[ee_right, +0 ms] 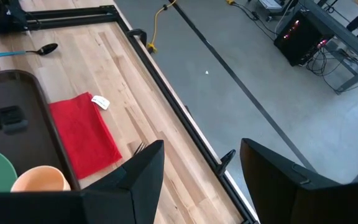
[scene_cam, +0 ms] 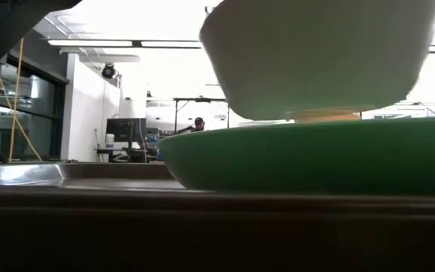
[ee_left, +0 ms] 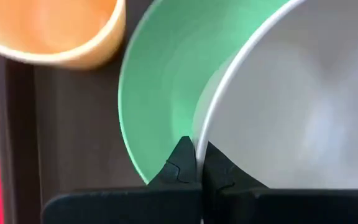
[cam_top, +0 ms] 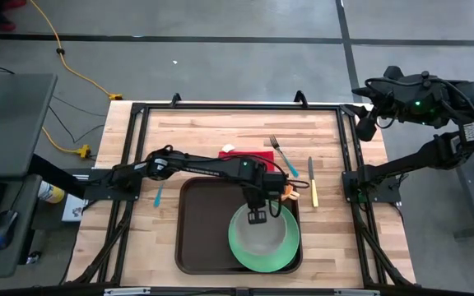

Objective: Set up tray
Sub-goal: Put the gray bowl on the green plate to the bottom of the orange mug

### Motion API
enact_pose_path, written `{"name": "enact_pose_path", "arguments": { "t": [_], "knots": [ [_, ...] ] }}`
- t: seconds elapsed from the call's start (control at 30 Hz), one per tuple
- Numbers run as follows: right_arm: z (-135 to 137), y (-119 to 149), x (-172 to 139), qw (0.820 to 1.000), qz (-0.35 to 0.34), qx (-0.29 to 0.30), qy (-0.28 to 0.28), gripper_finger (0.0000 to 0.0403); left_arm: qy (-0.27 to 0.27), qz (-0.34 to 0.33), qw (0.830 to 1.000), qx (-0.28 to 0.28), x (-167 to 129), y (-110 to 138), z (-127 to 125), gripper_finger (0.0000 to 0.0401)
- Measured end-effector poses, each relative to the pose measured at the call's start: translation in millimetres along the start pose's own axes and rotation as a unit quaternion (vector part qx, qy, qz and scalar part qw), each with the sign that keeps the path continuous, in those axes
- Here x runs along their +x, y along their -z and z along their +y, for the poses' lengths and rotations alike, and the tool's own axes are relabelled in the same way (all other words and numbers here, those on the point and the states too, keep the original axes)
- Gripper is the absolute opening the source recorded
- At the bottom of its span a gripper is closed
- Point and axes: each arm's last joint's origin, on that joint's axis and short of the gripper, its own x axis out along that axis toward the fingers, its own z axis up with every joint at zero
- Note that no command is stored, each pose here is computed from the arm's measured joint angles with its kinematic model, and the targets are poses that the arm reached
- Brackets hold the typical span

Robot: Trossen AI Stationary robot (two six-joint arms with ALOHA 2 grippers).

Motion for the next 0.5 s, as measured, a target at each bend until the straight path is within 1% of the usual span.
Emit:
{"name": "enact_pose_path", "arguments": {
  "t": [0.23, 0.33, 0.4, 0.5],
  "knots": [
    [0, 0, 0, 1.000, 0.000, 0.000, 0.000, 0.0191, 0.017, -0.041, 0.999, 0.006, 2, -9, -2, 0.0017],
    [0, 0, 0, 1.000, 0.000, 0.000, 0.000, 0.0191, 0.019, -0.046, 0.999, 0.005, 2, -10, -3, 0.0017],
    [0, 0, 0, 1.000, 0.000, 0.000, 0.000, 0.0191, 0.027, -0.044, 0.999, 0.002, 10, -12, -2, 0.0017],
    [0, 0, 0, 1.000, 0.000, 0.000, 0.000, 0.0191, 0.043, -0.026, 0.999, -0.002, 29, -13, 0, 0.0017]
  ]
}}
